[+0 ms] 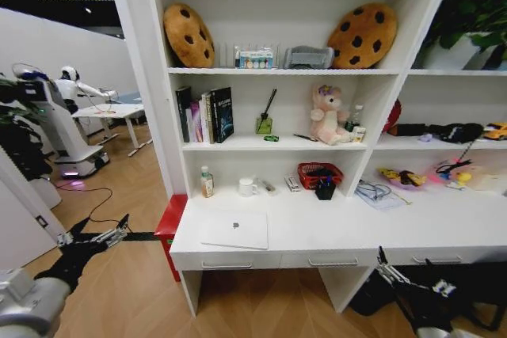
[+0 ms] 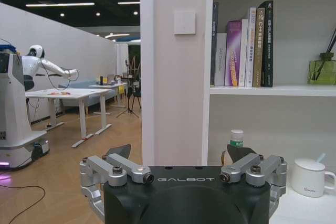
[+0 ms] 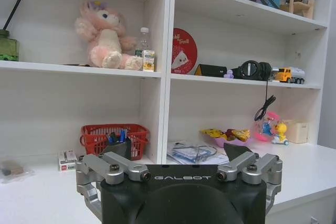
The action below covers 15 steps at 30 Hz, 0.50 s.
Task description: Organize the objects on the table.
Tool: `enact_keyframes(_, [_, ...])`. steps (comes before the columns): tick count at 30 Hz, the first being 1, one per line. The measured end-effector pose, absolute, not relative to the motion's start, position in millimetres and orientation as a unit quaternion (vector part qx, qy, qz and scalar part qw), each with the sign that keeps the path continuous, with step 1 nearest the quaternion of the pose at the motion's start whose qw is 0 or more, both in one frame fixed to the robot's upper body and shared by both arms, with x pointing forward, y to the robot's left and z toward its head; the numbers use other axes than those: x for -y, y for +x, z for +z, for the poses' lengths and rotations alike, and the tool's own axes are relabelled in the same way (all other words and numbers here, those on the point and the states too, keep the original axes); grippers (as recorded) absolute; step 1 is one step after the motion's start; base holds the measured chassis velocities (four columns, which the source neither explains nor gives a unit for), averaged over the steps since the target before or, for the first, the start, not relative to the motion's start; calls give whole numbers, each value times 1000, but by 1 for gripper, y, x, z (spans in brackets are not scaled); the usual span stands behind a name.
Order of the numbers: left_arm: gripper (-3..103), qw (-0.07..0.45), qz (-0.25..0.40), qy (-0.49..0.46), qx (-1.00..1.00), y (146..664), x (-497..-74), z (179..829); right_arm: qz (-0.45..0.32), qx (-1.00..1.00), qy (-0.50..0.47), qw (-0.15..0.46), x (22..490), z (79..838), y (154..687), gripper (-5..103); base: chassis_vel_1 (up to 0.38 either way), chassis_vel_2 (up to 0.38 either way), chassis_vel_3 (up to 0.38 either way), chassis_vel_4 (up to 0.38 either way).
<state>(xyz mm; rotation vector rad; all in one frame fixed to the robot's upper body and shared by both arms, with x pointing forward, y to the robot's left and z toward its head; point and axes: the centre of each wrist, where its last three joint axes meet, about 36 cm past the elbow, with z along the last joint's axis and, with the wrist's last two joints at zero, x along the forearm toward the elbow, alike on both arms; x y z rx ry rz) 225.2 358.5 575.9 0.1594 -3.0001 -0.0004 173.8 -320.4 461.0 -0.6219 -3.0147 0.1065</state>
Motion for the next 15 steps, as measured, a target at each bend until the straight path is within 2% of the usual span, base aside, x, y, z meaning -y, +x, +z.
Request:
enact_keyframes(6, [100, 69, 0, 53, 996, 225, -359, 576, 35, 978, -202, 31, 320, 461, 174, 100, -58, -63, 52, 66])
enact_keyframes(15, [100, 69, 0, 53, 996, 225, -359, 576, 35, 978, -202, 31, 320, 461, 174, 100, -92, -227, 86, 219])
